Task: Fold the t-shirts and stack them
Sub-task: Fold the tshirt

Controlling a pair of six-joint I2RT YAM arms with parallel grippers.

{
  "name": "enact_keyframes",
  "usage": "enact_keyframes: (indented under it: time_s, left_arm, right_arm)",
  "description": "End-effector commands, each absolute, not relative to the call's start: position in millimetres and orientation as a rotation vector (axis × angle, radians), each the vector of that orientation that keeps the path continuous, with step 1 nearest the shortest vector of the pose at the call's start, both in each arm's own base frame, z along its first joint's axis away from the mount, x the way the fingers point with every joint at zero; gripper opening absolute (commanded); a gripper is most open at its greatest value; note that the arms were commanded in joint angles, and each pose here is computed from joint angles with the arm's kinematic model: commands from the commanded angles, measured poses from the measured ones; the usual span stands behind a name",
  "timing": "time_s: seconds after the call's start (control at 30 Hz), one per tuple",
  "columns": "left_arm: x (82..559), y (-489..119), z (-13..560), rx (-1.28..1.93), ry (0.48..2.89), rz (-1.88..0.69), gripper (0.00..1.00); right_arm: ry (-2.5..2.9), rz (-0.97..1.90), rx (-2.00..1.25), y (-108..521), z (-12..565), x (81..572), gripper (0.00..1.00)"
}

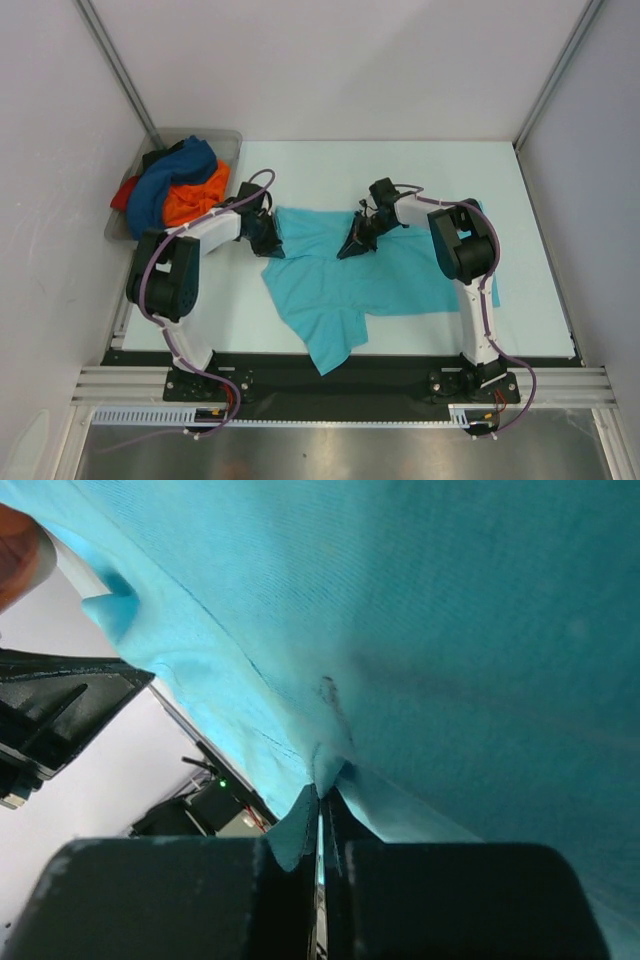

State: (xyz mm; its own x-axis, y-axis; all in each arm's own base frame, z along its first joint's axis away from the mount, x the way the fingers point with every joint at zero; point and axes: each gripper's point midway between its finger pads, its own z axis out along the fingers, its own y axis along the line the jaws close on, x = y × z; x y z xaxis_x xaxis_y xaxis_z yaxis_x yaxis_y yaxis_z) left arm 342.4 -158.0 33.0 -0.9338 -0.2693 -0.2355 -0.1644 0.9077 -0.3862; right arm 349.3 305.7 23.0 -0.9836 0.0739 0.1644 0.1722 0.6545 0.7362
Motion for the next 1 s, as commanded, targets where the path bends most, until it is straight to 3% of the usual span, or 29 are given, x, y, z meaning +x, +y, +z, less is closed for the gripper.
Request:
enact_keyframes:
  time_s: [0.0, 0.9, 0.97]
  left_arm:
    - [338.0, -162.6, 48.7, -0.344, 2.756, -0.593, 0.00]
    - [299.0, -199.7, 41.7, -0.307, 2.836, -0.753, 0.04]
    - [299.1, -197.1, 39.9, -0.302, 2.848, -0.725, 0.08]
  right_arm:
    - [-2.760, -1.268, -0.127, 303.5, 45.6, 349.2, 0.00]
    - [-2.711, -1.259, -0.053, 284.7, 41.3, 359.0, 0.00]
    - [-2.701, -1.266, -0.054, 284.7, 42.2, 358.4, 0.05]
